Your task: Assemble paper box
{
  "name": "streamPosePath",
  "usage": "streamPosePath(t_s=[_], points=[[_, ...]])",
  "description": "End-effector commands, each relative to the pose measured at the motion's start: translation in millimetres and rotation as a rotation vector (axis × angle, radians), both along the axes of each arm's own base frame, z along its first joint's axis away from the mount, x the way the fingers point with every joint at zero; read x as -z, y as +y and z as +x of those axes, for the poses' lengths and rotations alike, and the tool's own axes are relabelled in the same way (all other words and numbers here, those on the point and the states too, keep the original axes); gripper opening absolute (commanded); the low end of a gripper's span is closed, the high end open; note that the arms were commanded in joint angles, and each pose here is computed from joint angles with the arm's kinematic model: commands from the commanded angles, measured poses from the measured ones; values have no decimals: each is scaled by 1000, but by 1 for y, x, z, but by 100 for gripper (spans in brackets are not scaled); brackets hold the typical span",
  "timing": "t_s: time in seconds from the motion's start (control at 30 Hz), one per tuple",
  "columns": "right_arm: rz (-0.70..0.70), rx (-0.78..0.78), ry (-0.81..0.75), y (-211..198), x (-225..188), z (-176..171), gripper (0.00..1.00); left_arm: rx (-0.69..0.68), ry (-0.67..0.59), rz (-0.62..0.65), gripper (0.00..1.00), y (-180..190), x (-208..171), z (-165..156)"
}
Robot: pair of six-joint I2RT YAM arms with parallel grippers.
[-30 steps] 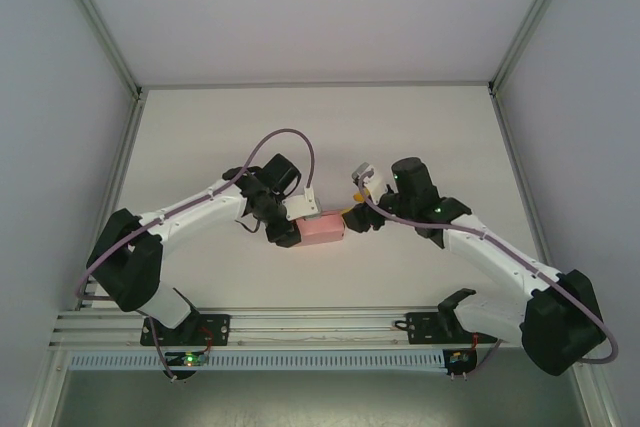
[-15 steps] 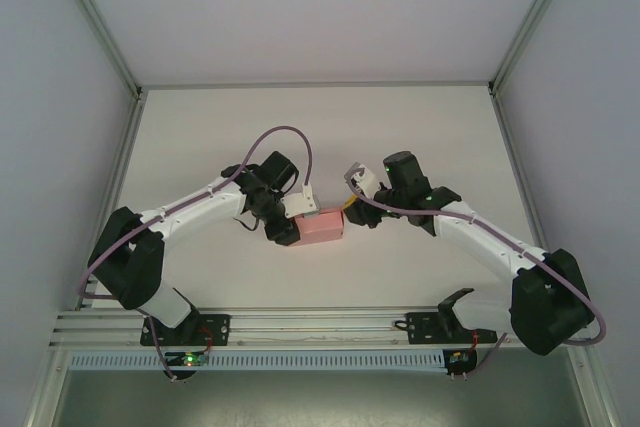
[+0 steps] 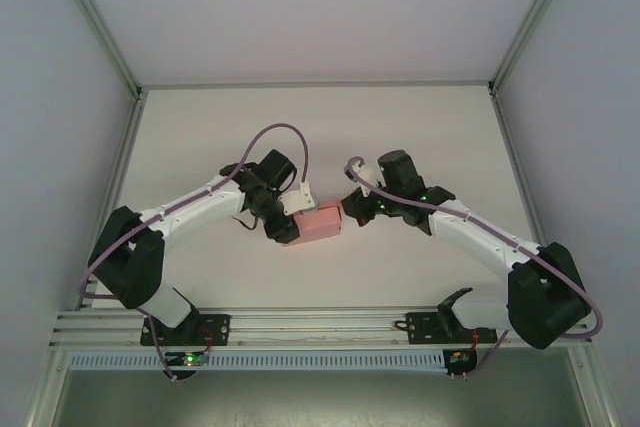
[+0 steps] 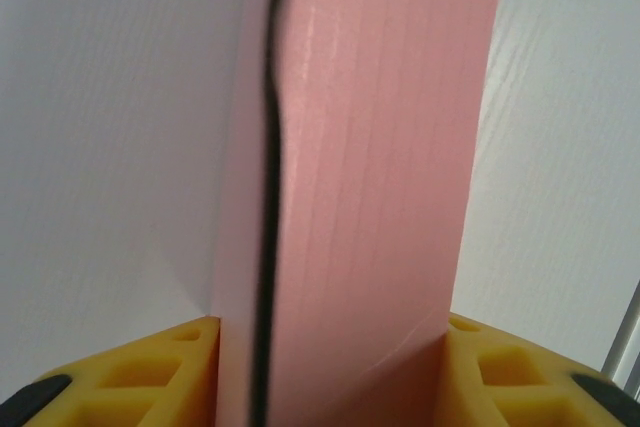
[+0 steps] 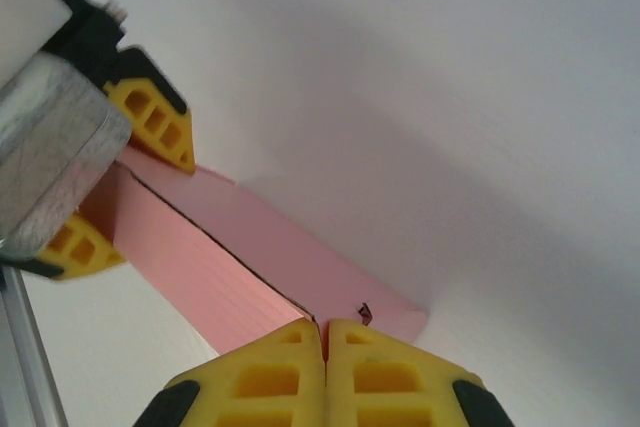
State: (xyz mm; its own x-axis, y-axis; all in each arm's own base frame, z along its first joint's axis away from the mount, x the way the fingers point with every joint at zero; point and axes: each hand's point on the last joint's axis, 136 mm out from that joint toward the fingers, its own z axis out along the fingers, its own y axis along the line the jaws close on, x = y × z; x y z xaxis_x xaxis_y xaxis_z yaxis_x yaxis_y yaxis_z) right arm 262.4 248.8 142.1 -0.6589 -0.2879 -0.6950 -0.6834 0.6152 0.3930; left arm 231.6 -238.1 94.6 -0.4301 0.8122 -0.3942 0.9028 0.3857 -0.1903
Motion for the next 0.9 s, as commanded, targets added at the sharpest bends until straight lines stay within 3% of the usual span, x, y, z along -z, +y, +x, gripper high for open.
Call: streamPosePath(t_s=[0.0, 0.13, 0.33, 0.87], points=[[209, 138, 93, 22, -29, 6, 0, -25, -33, -26, 40, -11, -4, 20], [246, 236, 177, 25, -32, 6, 0, -26, -31, -30, 40, -16, -6, 26], [209, 292, 181, 25, -18, 5, 0, -9, -48, -45, 40, -20, -8, 30], [-26, 206, -162, 11, 35, -2, 0, -12, -83, -32, 45, -22, -3, 42]])
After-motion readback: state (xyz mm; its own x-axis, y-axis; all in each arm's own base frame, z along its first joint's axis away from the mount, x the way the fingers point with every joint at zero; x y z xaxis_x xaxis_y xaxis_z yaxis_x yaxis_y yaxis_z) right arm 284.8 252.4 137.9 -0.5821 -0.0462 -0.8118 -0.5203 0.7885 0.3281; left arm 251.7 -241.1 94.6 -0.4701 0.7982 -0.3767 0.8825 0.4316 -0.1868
